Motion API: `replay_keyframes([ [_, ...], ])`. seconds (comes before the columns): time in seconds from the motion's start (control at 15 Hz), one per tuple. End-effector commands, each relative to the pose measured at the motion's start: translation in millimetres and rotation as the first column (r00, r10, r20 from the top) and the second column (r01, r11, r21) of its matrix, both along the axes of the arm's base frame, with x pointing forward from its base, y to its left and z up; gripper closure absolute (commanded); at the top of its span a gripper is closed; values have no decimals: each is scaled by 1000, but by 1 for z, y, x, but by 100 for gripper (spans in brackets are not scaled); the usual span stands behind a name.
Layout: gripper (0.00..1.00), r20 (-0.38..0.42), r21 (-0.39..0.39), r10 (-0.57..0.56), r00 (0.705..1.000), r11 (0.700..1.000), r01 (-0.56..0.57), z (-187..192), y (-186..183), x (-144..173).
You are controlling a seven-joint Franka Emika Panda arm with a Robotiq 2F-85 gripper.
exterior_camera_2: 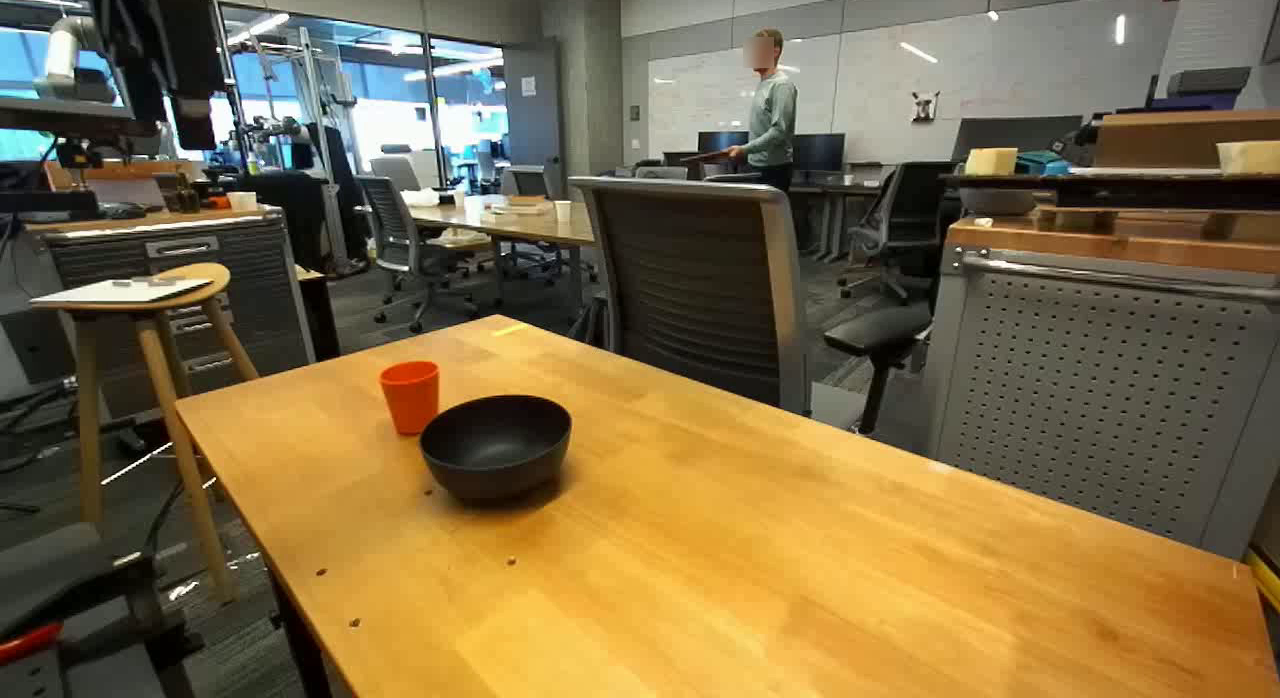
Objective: Pick up the orange cup from the table and put it in the black bowl.
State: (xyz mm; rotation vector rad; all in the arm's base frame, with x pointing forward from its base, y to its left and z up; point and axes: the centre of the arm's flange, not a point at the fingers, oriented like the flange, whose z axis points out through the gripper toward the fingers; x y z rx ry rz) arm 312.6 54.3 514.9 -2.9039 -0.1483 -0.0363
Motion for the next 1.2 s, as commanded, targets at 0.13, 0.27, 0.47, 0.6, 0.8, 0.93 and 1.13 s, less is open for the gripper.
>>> replay_keyframes([
  [0.13,0,8,1,0,1000,1000,0,3,0,0],
  [0.27,0,9,1,0,1000,1000,0,3,0,0],
  [0.47,0,-41,-22,-25,999,999,24,-17,10,36],
  [0.6,0,-66,-54,-23,998,998,20,-37,28,68],
  [0.8,0,-106,-95,-20,994,995,10,-73,55,110],
  [0.93,0,-147,-122,-21,989,992,3,-101,73,137],
  [1.13,0,-200,-158,-25,979,987,-7,-138,93,172],
])
